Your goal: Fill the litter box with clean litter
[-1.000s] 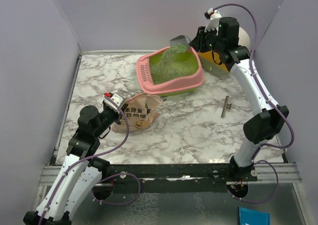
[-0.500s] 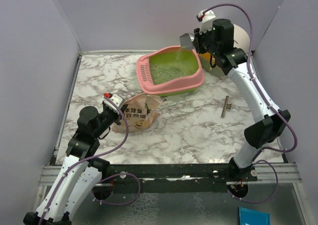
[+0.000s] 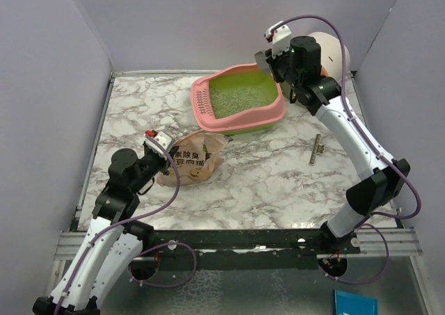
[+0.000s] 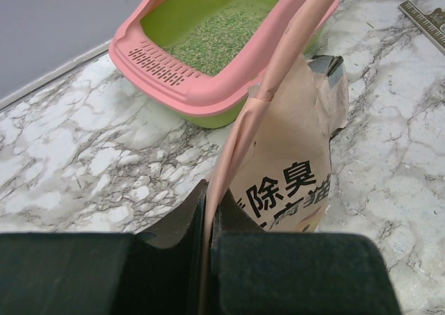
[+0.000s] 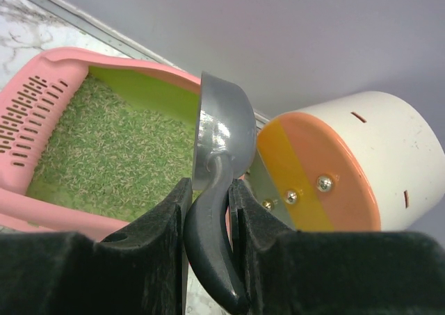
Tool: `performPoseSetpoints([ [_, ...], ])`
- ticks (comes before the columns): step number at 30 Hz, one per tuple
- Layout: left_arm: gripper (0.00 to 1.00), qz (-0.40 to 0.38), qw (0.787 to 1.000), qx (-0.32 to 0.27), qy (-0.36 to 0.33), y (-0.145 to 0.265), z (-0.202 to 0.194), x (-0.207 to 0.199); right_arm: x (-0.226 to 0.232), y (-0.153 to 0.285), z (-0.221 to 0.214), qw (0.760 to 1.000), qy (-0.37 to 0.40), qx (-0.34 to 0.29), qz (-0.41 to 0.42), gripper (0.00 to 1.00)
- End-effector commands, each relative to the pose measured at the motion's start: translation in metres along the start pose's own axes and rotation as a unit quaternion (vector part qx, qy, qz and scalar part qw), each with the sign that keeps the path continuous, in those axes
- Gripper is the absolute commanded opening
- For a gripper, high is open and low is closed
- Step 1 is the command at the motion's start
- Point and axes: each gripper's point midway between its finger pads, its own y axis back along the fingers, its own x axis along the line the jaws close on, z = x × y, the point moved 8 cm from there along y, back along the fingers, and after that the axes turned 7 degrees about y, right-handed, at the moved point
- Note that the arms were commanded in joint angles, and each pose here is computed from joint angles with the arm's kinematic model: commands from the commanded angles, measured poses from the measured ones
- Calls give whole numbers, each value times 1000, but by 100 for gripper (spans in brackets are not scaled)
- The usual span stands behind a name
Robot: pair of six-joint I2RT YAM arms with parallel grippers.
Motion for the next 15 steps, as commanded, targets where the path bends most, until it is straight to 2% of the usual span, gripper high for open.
performPoseSetpoints([
  [1,4,-8,999,-43,-11,1,21,-1,-14,21,27,997,-4,-54,-49,1],
  [3,9,-7,999,-47,-13,1,24,-1,-12,23,28,997,-30,-53,-45,1],
  [7,27,-2,998,-68,-8,3,36,-1,-2,27,28,996,-73,-51,-6,1],
  [10,38,1,996,-89,-2,6,47,-1,-1,35,22,993,-111,-32,-15,1],
  [13,44,4,995,-103,-1,7,57,-1,-12,47,4,987,-161,-9,-24,1],
  [15,45,5,994,-112,-2,7,62,-1,-25,64,-12,978,-207,-15,-8,1],
])
